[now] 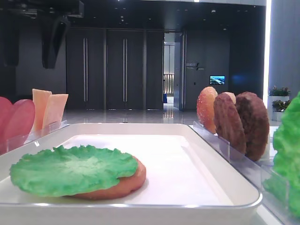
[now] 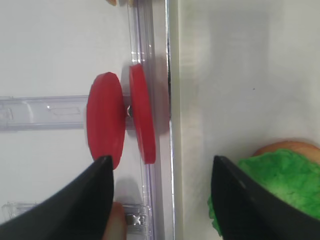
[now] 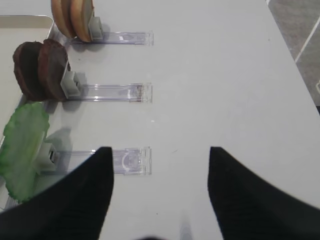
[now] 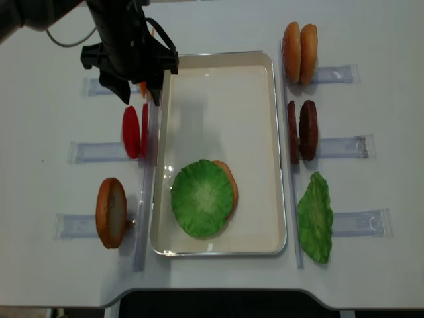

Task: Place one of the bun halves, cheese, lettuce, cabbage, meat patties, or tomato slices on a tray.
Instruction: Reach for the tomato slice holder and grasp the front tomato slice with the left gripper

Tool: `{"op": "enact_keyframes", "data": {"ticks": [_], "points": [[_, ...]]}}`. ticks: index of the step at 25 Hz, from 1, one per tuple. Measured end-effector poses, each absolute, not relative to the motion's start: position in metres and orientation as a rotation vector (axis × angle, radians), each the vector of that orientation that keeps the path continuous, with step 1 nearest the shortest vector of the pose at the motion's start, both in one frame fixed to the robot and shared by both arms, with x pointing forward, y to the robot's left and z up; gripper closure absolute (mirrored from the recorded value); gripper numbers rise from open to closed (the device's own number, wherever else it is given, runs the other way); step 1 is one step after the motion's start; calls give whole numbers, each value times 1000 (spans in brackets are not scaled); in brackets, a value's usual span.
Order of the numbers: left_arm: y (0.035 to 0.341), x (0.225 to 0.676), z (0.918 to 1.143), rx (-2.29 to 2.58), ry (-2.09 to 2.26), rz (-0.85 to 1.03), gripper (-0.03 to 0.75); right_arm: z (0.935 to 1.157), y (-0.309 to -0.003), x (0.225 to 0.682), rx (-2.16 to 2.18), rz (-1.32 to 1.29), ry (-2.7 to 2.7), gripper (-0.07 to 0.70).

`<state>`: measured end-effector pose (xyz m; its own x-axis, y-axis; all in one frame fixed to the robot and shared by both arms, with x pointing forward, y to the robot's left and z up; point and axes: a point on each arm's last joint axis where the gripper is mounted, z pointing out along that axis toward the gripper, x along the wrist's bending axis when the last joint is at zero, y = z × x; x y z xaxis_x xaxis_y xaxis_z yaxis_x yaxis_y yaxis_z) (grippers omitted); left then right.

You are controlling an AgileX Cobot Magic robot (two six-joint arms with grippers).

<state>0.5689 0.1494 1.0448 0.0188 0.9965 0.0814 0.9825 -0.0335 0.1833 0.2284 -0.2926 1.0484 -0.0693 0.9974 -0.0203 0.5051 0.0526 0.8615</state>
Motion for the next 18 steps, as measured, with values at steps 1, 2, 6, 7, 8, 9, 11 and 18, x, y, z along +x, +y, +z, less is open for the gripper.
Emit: {"op": "enact_keyframes", "data": {"ticks": [1,2,6,7,8,9,11,18], "points": [[149,570,1043,2190,2133,285,244,1048,-293,228,1528,927,1658,231],[149,570,1041,2193,2137,283,244,1048,-293,228,1528,927,1658,231],[147,574,1033,2207,2149,277,244,1048,-293,228,1528,927,1658,231],[146,575,1030,2213,2154,274,244,1048,-293,228,1528,927,1658,231],[146,576,1028,2216,2156,272,244,1048,-293,228,1528,927,1658,231],[146,577,1025,2221,2160,269,244,1048,-293,228,1528,927,1658,231],[145,578,1021,2228,2164,266,244,1048,-293,228,1528,927,1658,231],[143,581,1011,2247,2180,255,244,1048,-293,228,1526,929,1661,231]]}}
